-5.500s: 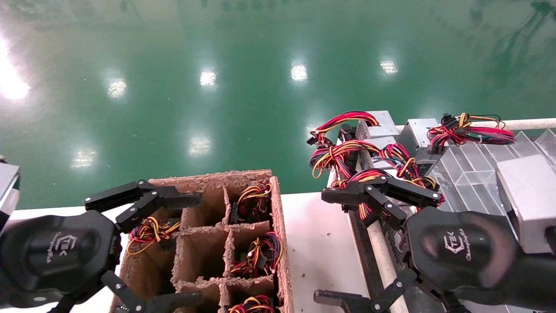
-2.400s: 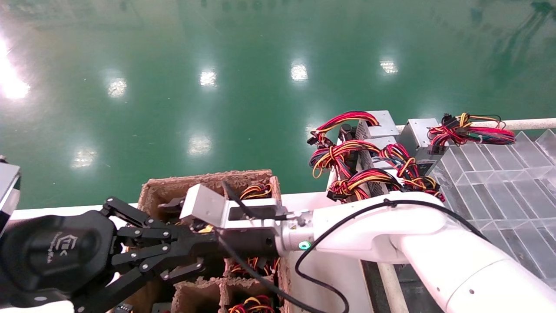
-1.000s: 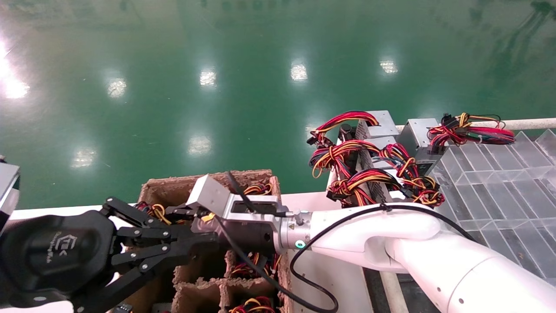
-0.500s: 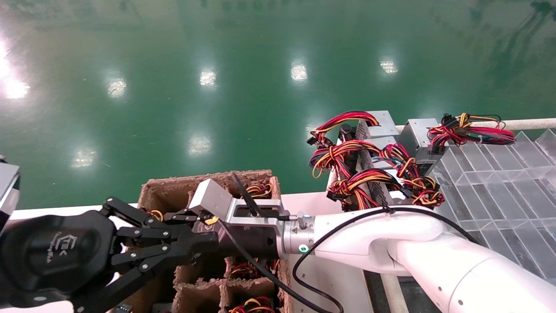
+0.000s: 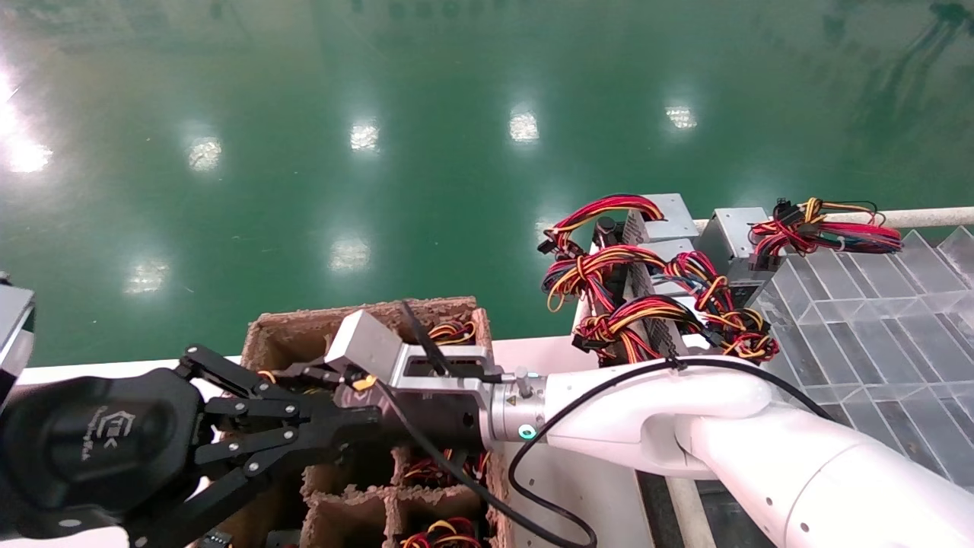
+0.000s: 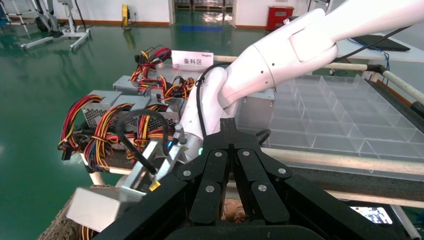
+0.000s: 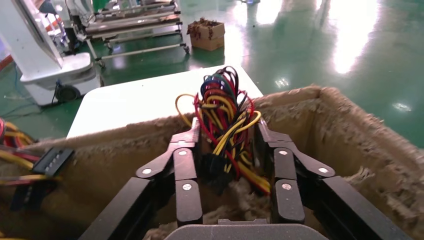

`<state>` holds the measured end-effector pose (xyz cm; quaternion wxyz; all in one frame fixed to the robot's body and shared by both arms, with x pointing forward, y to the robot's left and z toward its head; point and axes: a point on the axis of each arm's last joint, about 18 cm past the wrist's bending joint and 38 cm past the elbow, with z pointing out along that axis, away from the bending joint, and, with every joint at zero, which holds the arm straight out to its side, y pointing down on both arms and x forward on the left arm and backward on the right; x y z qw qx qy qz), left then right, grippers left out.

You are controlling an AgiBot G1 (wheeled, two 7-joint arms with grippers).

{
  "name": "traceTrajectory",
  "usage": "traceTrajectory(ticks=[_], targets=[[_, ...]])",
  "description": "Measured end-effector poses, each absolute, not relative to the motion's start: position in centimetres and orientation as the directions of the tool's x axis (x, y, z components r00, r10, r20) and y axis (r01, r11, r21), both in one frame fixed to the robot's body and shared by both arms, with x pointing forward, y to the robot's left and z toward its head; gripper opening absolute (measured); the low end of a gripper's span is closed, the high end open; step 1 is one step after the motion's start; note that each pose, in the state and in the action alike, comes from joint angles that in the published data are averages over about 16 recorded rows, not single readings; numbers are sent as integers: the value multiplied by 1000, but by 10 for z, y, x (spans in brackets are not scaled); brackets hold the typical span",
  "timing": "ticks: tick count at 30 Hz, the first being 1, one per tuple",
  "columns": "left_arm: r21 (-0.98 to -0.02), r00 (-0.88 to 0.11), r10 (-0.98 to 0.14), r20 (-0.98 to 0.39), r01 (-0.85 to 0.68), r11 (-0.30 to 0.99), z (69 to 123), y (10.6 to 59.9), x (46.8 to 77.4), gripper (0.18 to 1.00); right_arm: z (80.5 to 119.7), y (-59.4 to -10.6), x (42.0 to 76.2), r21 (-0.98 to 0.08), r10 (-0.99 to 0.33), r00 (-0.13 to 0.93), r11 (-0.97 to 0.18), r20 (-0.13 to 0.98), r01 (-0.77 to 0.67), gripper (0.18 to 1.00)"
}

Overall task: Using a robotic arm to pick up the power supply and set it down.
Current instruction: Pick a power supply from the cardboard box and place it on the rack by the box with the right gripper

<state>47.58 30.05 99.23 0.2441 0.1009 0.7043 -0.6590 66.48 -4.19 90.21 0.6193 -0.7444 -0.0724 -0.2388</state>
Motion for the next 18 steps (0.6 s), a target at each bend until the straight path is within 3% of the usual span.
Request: traceTrajectory(ticks=[12,18], targets=[[-879,-861,-180,-477,464,111,992,301,476,192,904,-42,668,-902,-220,879,-198,422,383,499],[-879,-861,-180,-477,464,111,992,301,476,192,905,-42,668,-906,-230,880,-189,416,379,484]])
